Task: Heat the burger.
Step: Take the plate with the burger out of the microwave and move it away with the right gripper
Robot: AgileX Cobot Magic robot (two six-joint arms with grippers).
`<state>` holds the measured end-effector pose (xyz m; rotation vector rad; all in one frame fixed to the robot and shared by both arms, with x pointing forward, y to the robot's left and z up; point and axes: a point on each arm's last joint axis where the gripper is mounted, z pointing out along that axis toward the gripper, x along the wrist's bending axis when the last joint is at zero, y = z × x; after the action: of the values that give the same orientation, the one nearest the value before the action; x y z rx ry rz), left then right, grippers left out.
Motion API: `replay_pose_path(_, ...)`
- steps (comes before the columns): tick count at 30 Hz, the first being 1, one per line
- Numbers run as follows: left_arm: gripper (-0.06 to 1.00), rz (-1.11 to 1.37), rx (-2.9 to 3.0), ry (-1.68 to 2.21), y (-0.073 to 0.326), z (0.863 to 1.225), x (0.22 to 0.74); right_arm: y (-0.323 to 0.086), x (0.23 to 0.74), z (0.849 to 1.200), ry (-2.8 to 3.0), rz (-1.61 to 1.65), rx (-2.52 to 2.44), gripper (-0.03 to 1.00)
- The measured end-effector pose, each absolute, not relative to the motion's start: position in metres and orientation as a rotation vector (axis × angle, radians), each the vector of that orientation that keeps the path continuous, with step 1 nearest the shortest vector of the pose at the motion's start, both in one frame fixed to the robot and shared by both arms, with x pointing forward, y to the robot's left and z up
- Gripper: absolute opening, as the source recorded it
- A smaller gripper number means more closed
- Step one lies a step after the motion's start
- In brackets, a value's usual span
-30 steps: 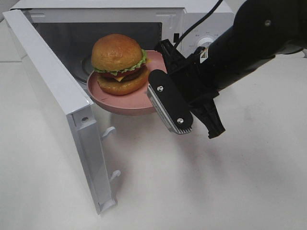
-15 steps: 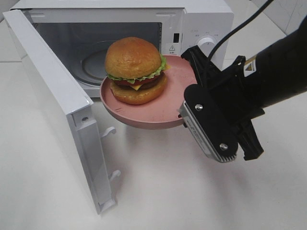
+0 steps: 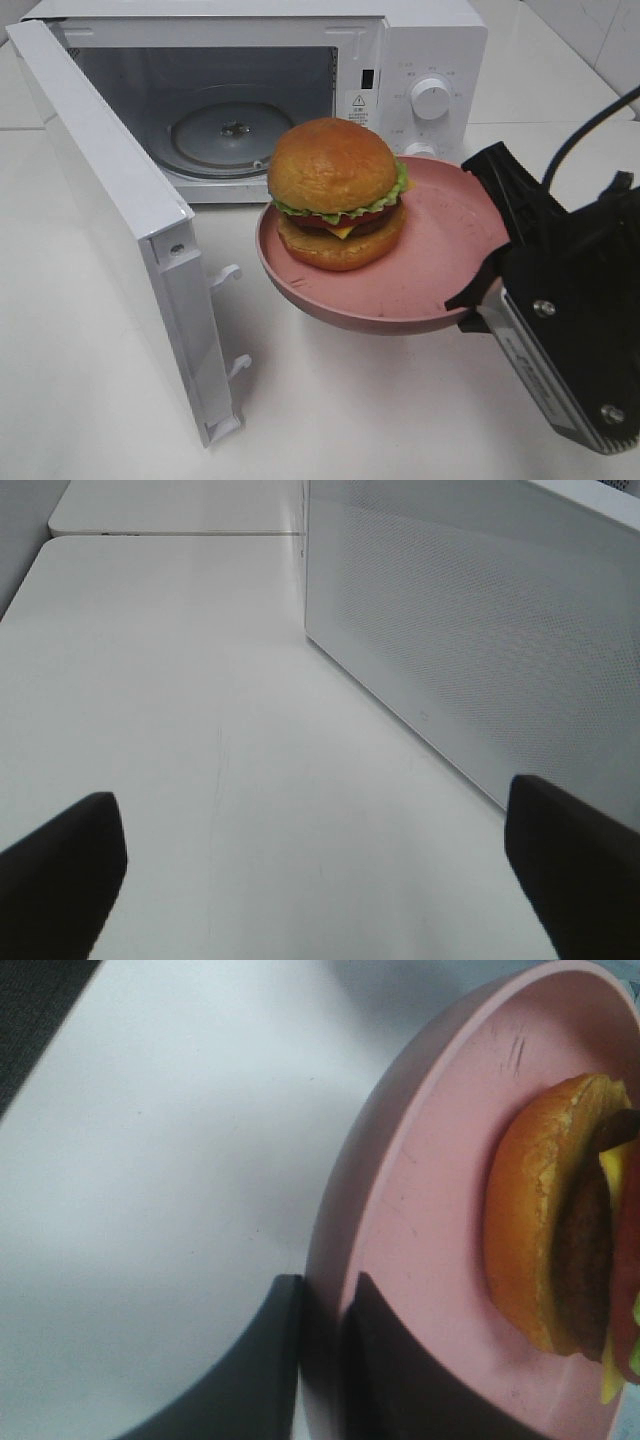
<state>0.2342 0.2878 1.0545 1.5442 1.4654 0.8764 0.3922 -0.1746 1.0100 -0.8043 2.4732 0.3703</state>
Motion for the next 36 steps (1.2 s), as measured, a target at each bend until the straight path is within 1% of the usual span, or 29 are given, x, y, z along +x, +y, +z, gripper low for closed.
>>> replay_pose_path(6, 0.97, 0.876, 1.544, 1.465, 0.288, 1.055, 0.234, -0.194, 0.371, 1.011, 2.496, 0.332, -0.762, 0.11)
replay_pose_path(13, 0.97, 0.876, 1.544, 1.465, 0.288, 1.055, 0.234, -0.212, 0.349, 1.019, 2.497, 0.338, -0.691, 0.11)
replay_pose_path(18, 0.97, 0.876, 1.544, 1.465, 0.288, 1.055, 0.234, -0.233, 0.332, 1.027, 2.514, 0.274, -0.57, 0.11)
replay_pose_path(31, 0.97, 0.876, 1.544, 1.465, 0.288, 1.055, 0.234, -0.254, 0.328, 1.032, 2.513, 0.121, -0.342, 0.11)
replay_pose_path(36, 0.97, 0.876, 1.544, 1.465, 0.288, 1.055, 0.234, -0.262, 0.333, 1.035, 2.481, 0.071, -0.128, 0.11)
